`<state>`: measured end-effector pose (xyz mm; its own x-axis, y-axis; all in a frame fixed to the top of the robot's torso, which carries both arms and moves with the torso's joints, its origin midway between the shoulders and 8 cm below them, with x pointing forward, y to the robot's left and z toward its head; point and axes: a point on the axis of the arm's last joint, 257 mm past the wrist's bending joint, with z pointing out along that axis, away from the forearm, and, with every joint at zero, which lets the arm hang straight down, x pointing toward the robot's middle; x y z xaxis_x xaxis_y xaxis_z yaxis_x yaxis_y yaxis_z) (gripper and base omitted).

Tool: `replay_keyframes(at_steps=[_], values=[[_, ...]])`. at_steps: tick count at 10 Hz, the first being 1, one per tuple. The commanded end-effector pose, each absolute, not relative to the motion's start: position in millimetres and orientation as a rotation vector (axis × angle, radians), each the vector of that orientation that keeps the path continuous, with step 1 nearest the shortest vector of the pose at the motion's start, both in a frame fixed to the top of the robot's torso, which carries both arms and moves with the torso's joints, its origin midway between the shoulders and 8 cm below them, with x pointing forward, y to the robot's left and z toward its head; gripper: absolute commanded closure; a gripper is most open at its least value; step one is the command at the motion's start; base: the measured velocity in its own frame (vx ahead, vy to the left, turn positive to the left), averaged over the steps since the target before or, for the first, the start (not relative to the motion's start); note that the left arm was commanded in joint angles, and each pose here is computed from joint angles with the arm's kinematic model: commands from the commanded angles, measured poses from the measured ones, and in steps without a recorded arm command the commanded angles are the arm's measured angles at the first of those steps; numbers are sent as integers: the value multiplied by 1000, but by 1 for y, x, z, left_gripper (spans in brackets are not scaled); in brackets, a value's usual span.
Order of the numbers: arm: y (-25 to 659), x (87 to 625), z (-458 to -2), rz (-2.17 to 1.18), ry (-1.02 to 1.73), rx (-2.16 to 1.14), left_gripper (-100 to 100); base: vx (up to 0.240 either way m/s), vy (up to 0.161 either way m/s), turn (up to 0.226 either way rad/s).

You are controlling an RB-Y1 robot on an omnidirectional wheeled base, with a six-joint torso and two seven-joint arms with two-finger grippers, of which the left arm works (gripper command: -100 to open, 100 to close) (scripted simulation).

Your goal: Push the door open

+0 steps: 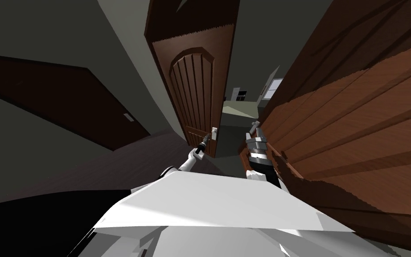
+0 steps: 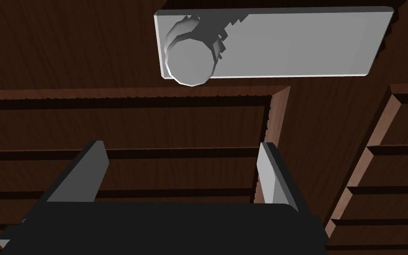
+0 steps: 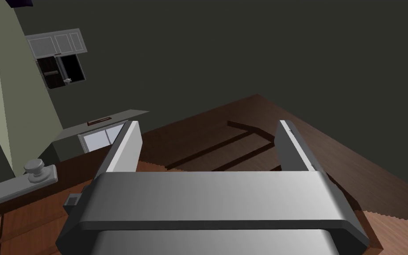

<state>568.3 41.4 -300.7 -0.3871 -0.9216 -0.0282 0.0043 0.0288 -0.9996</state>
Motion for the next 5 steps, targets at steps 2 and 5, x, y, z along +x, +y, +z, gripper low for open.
replay_keyframes(at_steps=[2,5], values=[[34,566,-299,-1490,1506,-980,-100,-141,13,3],[52,571,-301,-1457,1508,-969,-100,129,-47,-19]])
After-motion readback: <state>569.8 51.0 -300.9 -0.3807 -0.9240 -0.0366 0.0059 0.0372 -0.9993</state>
